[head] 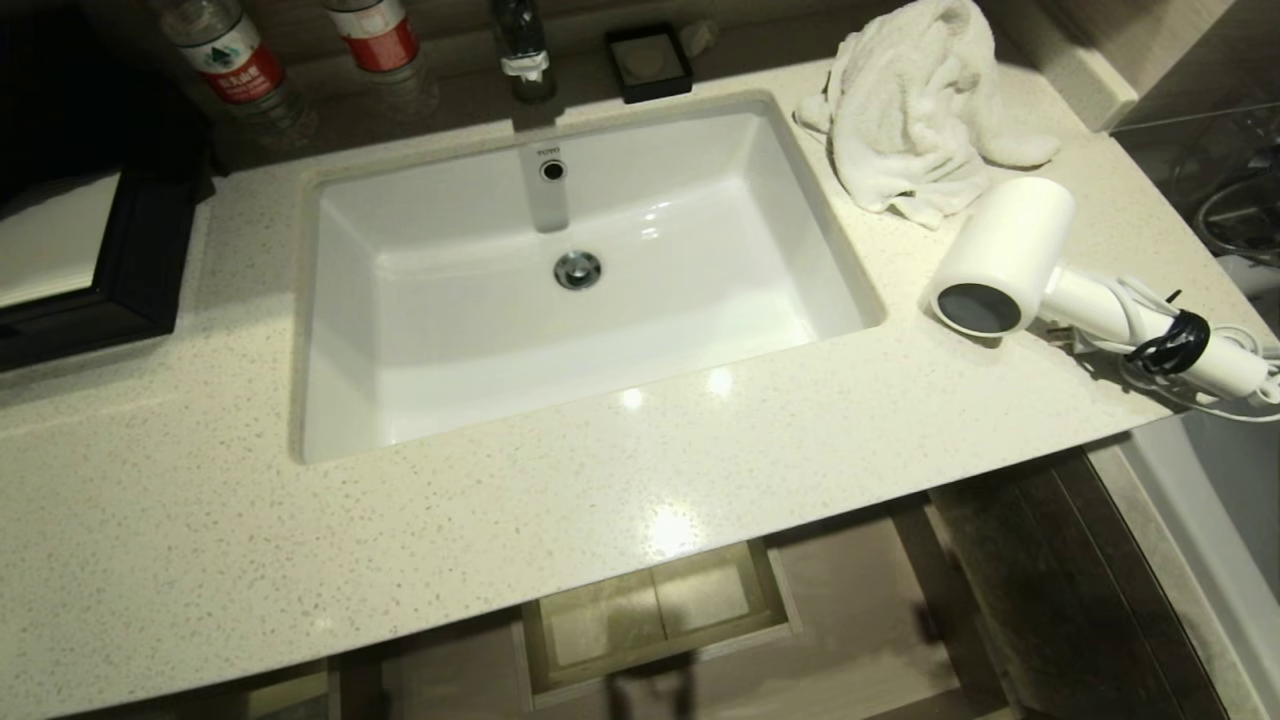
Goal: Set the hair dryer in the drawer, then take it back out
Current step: Pick up the hairdryer
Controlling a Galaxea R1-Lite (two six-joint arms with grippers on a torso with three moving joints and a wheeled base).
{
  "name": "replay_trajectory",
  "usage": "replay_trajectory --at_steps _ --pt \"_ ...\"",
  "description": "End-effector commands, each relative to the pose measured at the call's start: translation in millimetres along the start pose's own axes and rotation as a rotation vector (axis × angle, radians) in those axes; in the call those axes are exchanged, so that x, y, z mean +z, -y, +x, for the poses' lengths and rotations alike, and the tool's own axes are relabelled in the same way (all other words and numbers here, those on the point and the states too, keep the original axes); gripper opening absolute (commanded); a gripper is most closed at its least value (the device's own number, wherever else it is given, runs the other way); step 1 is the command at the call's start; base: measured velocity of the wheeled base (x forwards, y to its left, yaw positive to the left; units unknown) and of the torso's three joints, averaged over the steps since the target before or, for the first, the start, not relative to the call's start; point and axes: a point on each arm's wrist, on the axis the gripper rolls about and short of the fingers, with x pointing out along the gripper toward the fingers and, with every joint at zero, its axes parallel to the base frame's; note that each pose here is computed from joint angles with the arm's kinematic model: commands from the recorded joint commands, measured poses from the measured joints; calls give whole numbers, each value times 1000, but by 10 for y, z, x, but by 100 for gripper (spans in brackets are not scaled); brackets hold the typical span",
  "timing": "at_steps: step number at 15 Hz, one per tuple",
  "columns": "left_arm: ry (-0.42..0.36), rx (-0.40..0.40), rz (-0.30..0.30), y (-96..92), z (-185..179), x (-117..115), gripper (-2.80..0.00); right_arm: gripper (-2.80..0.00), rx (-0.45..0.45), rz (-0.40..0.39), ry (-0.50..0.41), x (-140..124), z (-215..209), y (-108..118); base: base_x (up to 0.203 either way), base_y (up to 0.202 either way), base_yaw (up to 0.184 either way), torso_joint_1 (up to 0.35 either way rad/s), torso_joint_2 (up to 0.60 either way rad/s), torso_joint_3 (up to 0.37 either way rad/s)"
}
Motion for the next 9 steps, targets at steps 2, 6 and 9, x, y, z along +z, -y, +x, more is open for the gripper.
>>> replay_trajectory --at_steps 2,6,9 --pt "-1 1 -1 0 1 -4 -280 0 224 -251 -259 2 918 -108 0 0 0 0 0 0" --pt "-1 0 -1 0 1 -4 -280 0 328 -507 -323 -264 1136 -80 0 0 0 0 0 0" --pt "0 0 -1 0 0 0 -280 0 373 -768 -354 -360 1336 76 0 0 0 0 0 0"
